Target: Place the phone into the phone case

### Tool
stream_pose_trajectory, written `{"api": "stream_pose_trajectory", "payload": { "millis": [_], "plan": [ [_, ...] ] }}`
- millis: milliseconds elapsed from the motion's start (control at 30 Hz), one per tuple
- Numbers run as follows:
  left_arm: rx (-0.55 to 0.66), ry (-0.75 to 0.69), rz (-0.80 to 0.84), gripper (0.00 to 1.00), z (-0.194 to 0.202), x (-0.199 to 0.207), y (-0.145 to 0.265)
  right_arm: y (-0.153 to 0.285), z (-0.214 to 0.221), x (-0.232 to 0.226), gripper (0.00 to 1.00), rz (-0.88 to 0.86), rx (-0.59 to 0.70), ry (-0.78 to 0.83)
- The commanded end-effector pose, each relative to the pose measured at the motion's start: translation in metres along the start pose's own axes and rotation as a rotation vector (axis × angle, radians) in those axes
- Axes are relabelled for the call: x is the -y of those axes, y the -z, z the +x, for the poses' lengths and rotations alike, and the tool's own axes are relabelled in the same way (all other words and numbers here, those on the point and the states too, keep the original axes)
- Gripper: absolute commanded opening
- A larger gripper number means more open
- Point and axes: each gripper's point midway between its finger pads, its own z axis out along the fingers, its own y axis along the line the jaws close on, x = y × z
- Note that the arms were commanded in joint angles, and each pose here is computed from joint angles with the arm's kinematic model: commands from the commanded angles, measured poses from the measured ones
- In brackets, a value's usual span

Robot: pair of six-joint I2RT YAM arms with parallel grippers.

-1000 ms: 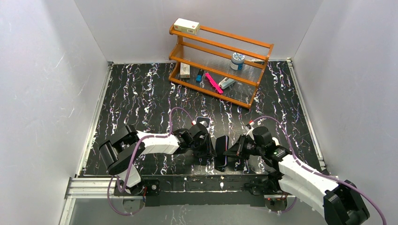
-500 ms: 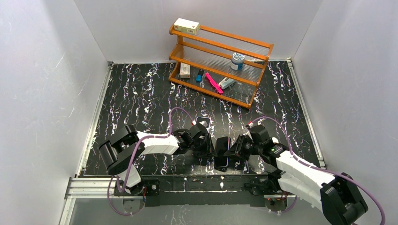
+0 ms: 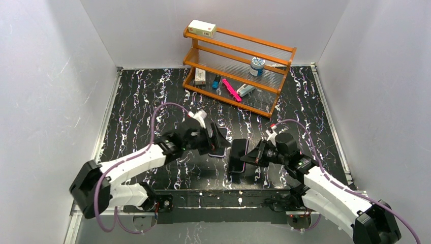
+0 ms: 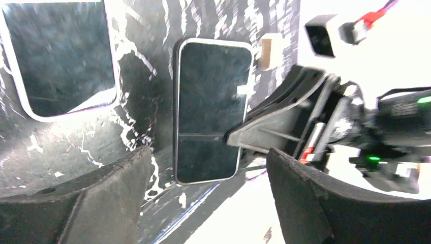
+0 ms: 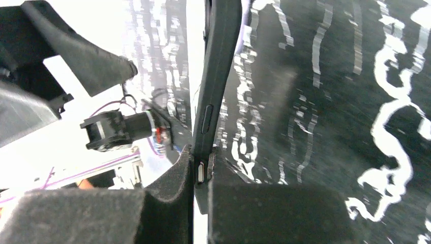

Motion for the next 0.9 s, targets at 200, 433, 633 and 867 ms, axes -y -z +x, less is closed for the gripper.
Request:
{"api": "stream_pose_trajectory", "payload": {
  "millis": [200,433,633,867],
  "plan": [
    [0.024,0.044,0.249,0.86,-0.04,0.038,0.056,0.051,-0.028,-0.15,0.01,-0.6,0.117,0.227],
    [0.038,0.101,0.397,0.79,-0.047,0.063,0.059,0.068,-0.028,-0.185,0.01,-0.768,0.095,0.256],
    [0.024,0.151,0.508,0.67,-0.05,0.08,0.06,0.065,-0.029,-0.19,0.01,-0.796,0.081,0.258],
    [0.016,0.188,0.56,0.24,-0.048,0.083,0.062,0.052,-0.029,-0.18,0.09,-0.752,0.051,0.233]
  ]
}}
